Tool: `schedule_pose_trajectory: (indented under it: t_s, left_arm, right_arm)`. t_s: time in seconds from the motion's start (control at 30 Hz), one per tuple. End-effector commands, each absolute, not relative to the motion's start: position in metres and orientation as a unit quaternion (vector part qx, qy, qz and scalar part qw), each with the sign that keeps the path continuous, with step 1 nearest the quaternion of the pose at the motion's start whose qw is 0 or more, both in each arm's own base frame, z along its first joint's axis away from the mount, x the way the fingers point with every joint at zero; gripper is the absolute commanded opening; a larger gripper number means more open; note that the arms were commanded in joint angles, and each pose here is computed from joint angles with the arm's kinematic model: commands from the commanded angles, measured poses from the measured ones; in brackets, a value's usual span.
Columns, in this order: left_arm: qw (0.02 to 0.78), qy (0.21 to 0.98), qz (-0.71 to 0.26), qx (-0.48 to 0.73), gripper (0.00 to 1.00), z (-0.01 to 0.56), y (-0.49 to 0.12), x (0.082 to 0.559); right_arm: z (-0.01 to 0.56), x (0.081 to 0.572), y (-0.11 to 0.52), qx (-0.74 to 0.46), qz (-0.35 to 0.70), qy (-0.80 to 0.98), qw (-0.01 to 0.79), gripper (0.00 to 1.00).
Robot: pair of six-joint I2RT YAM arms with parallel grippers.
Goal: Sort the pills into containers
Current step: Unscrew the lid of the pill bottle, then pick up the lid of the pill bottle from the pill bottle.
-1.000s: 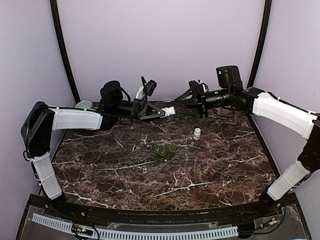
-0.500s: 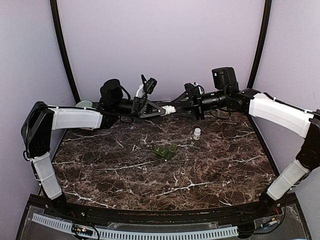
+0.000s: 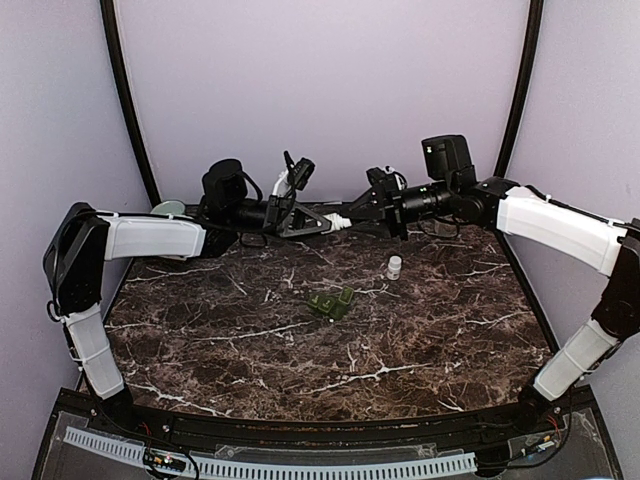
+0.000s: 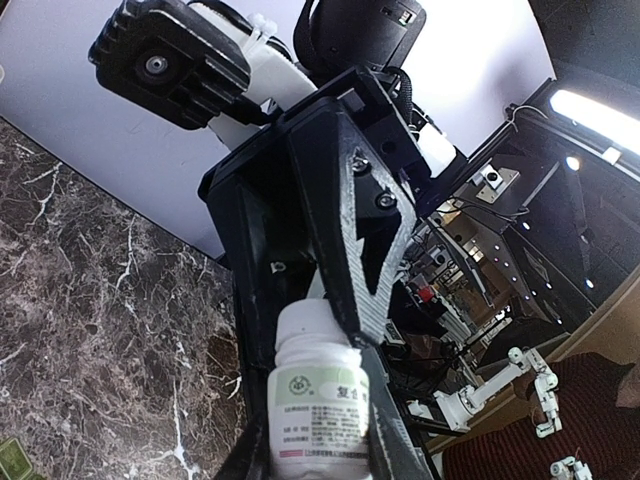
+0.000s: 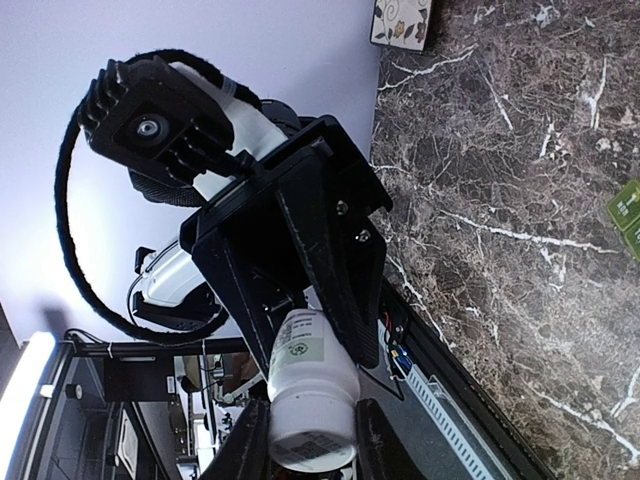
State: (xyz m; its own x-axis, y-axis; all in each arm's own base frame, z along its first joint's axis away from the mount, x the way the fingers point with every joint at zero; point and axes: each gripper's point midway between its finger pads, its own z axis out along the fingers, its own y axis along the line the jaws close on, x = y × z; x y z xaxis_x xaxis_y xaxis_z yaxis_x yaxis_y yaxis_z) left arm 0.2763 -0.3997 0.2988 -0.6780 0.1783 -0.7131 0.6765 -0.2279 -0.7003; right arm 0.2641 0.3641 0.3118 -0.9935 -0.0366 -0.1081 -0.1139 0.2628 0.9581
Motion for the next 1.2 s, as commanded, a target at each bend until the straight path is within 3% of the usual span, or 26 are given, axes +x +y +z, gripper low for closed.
schedule_pose_trajectory:
  t_s: [0.0, 0.23, 0.77, 1.17]
  left_arm:
    - [0.198, 0.581, -0.695, 0.374, 0.00, 0.310, -0.399, 0.278]
    - [0.190, 0.570, -0.707, 0.373, 0.00, 0.319, -0.398, 0.275]
    - [0.144, 0.553, -0.734, 0.367, 0.00, 0.343, -0.386, 0.253]
    - [0.136, 0.548, -0.741, 0.364, 0.00, 0.348, -0.382, 0.247]
  right_arm:
    - [0.326, 0.261, 0.371, -0.075, 0.615, 0.783, 0.046, 0.15]
    - [0.317, 0.260, 0.369, -0.128, 0.584, 0.797, 0.079, 0.00]
    - [0.311, 0.264, 0.362, -0.349, 0.508, 0.741, 0.268, 0.00]
    - [0.324, 0.266, 0.362, -0.378, 0.498, 0.714, 0.315, 0.00]
